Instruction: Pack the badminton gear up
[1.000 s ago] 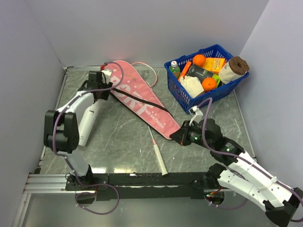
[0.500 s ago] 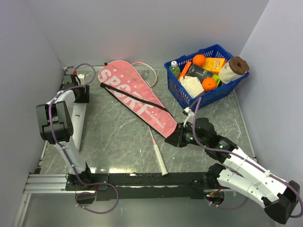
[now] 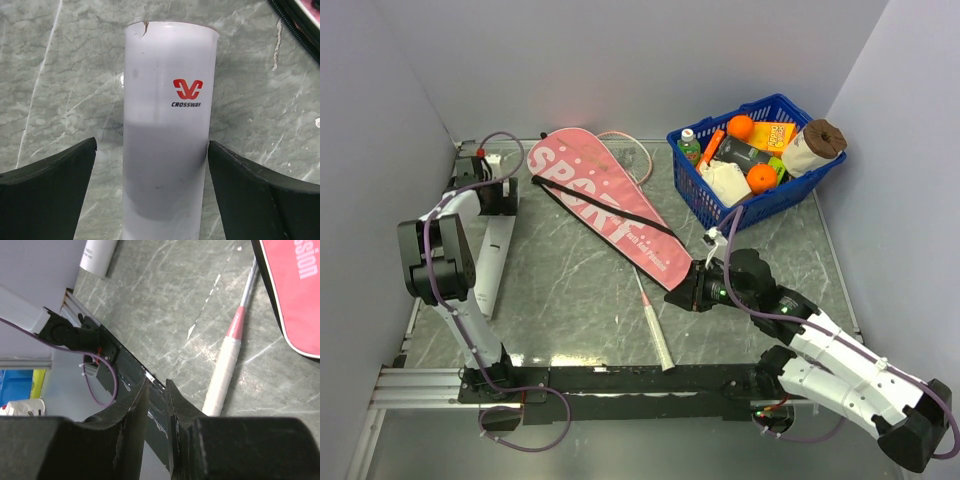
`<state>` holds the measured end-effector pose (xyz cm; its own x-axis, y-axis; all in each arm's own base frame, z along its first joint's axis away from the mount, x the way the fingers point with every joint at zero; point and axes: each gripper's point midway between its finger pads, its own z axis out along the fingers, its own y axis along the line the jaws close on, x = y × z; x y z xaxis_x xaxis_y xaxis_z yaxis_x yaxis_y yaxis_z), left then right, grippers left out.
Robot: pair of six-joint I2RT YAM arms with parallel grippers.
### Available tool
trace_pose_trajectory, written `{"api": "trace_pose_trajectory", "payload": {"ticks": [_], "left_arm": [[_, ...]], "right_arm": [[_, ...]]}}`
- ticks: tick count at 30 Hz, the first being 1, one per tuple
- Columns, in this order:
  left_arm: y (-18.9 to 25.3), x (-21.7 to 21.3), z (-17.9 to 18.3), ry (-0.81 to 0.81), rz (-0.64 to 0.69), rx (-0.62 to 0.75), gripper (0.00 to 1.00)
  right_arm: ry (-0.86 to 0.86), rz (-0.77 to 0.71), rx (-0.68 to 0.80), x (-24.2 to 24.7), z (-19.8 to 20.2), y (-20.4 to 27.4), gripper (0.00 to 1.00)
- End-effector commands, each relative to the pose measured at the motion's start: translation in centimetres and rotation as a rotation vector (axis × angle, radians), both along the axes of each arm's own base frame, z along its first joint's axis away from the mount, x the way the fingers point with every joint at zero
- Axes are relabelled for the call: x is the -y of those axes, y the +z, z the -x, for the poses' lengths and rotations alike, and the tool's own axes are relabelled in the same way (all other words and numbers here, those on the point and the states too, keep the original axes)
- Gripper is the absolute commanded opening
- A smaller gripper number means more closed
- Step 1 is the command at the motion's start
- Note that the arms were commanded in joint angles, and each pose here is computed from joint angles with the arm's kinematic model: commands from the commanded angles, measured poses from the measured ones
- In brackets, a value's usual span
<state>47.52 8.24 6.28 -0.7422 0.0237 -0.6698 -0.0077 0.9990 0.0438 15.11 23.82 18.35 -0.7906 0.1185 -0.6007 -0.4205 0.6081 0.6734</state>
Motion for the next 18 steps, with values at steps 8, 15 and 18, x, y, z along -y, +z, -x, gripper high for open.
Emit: {"api": "trace_pose_trajectory", "payload": {"ticks": [8,15,18], "left_arm": [[14.5,2.3,-1.5,0.008,-0.037,0.332,0.97],[17.6,13.3,1.3,-0.139,-0.015,0.344,0.99],[17.1,17.6,3.1,-0.178,0.094,0.336,0.95]], "right_arm": [[0.001,-0.026,0.026,-0.1,0.1,0.7,0.29],[-0.006,-0.012,0.026,-0.1,-0.2,0.4,0.3],[-0.024,0.002,0.028,0.1,-0.5,0.2,0.3]]}}
